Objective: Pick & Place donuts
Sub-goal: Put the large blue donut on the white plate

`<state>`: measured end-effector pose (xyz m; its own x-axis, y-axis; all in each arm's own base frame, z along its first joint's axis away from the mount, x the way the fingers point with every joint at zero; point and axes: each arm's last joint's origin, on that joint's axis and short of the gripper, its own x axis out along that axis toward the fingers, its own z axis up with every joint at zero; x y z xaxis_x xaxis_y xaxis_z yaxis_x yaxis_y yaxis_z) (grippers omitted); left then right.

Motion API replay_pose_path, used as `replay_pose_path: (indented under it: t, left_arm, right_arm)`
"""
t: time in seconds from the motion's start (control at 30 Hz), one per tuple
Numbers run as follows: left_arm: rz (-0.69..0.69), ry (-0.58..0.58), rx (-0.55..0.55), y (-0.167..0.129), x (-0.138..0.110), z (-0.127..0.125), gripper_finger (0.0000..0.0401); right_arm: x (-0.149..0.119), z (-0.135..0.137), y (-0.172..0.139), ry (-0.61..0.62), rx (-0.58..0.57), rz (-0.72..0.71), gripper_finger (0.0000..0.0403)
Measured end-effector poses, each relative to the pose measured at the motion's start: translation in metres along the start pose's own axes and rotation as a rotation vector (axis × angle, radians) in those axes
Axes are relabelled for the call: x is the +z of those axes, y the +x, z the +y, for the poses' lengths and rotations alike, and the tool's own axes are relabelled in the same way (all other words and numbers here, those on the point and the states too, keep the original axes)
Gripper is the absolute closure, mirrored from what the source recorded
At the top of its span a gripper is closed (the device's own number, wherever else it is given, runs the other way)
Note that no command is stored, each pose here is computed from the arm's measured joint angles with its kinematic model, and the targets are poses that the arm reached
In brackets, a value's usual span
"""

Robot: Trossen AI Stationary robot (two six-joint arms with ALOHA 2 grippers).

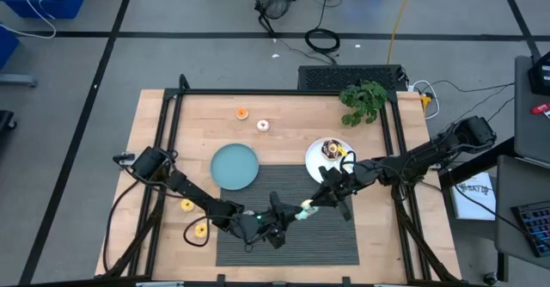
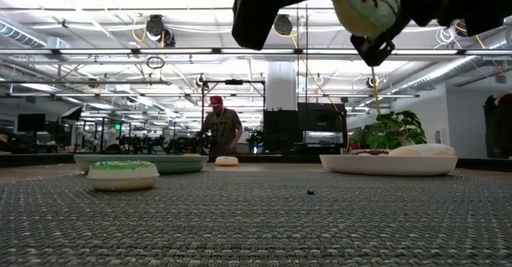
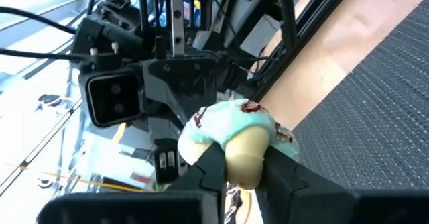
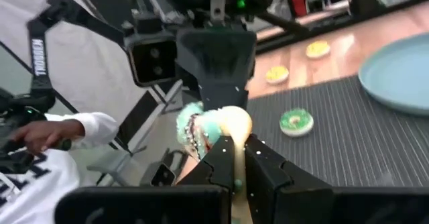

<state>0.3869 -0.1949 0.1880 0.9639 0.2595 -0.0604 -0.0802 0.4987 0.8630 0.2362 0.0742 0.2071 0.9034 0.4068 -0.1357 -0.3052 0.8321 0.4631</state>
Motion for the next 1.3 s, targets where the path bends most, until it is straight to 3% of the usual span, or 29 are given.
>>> replay_pose_path:
  t: [0.2, 0.4, 0.67, 0.93, 1.07, 1.3]
  left_arm:
    - [0.012, 0.012, 0.015, -0.005, 0.004, -0.001, 0.0351]
    - [0.018, 0.029, 0.018, -0.01, 0.008, -0.003, 0.0359]
    - [0.072, -0.032, 0.06, -0.018, 0.014, 0.009, 0.0377]
    - [0.064, -0.053, 0.049, -0.018, 0.014, 0.01, 0.0372]
    - [0.071, -0.061, 0.035, -0.016, 0.011, 0.01, 0.0379]
    - [0.09, -0.129, 0.035, -0.012, 0.006, 0.01, 0.037]
  right_arm:
    - [0.004, 0.005, 0.0, -0.015, 0.072, -0.029, 0.039]
    - [0.004, 0.005, 0.0, -0.016, 0.077, -0.031, 0.0389]
    - [0.006, 0.006, 0.0, -0.02, 0.084, -0.049, 0.0389]
    - [0.007, 0.007, 0.0, -0.099, 0.098, -0.06, 0.0384]
    - [0.01, 0.009, -0.001, -0.107, 0.105, -0.094, 0.0334]
    - [0.015, 0.011, -0.002, -0.123, 0.119, -0.154, 0.0173]
